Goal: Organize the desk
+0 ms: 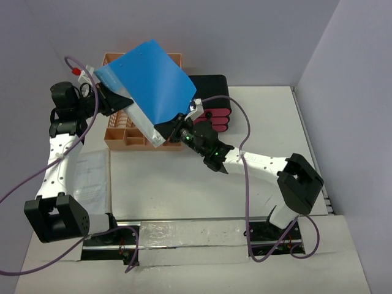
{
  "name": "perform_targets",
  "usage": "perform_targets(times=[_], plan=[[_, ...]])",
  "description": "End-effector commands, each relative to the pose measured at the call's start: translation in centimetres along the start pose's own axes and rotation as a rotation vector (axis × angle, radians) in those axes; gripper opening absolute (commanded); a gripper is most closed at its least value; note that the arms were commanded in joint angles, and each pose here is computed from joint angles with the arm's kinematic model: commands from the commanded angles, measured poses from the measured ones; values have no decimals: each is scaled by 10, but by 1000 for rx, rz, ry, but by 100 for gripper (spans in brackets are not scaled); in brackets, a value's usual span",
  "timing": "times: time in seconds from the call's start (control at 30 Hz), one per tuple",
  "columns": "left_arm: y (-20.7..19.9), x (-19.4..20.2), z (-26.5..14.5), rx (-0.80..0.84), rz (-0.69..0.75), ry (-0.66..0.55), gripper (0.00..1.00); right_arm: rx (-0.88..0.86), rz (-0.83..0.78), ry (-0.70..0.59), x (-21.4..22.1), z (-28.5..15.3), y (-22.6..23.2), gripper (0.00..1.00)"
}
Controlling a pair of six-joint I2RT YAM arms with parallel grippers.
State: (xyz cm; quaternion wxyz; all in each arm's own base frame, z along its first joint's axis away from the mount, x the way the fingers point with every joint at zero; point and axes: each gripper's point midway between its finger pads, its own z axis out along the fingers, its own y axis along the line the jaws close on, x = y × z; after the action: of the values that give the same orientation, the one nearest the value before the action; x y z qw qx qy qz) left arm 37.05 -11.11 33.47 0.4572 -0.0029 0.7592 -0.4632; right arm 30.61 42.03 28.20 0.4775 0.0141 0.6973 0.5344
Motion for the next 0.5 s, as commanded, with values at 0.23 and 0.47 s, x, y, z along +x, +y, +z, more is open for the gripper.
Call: perform_targets(times=[0.23, 0.47], plan=[[-4, -46, -18, -123, 543, -196, 0, -6, -54, 105, 15, -18, 1, 64], [-17, -79, -40, -246, 658, -295, 0, 87, -161, 64, -5, -33, -8, 65]])
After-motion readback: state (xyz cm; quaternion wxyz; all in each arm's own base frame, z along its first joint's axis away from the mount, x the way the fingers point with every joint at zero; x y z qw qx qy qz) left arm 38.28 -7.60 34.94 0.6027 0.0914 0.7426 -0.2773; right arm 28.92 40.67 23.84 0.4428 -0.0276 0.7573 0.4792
